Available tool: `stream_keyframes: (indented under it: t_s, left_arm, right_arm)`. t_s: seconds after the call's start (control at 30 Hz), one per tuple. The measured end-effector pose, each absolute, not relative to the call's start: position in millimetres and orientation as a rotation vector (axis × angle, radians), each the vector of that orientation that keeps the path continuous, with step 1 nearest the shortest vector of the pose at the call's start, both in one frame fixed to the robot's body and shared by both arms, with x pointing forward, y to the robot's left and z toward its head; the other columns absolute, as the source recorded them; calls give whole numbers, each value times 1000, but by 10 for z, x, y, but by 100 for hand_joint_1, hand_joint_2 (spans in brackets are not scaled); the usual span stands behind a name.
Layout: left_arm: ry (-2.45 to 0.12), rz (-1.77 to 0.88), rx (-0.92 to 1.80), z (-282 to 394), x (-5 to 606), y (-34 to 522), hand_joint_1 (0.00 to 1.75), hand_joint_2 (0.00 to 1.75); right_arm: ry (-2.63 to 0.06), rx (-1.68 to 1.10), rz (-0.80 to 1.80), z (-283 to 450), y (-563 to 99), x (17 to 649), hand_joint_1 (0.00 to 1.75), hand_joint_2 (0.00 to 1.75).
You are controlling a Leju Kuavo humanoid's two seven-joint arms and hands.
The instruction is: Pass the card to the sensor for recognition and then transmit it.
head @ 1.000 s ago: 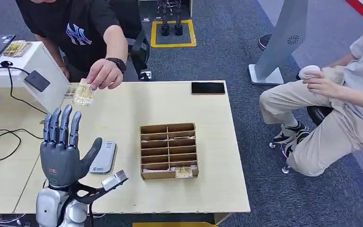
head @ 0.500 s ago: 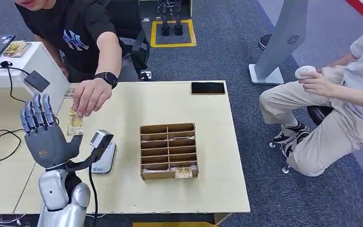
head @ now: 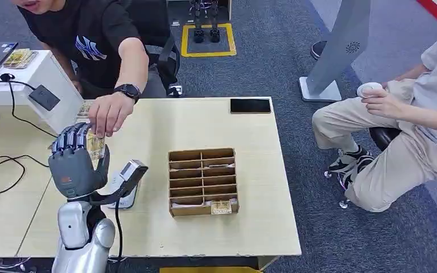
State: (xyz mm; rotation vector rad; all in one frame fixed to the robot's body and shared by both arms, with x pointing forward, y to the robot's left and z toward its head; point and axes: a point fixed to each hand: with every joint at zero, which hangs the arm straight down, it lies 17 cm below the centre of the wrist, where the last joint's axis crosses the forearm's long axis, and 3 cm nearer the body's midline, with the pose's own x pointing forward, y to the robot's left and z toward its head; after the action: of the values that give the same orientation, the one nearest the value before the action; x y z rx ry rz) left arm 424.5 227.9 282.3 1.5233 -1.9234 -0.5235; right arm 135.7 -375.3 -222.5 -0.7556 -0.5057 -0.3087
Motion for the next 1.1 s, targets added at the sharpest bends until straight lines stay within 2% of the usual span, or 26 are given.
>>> stream_keyframes:
  t_s: [0.33,1.1]
  left_arm:
    - [-1983,-550,1487,2839,4231,2123,175,175]
    - [-1965,-528,1486,2819,4240,2169,175,175]
  right_arm:
    - [-506,-756,-310,-2223,-3753,1361,0,175]
    - [-506,-757,-310,-2222,-3755,1361,0,175]
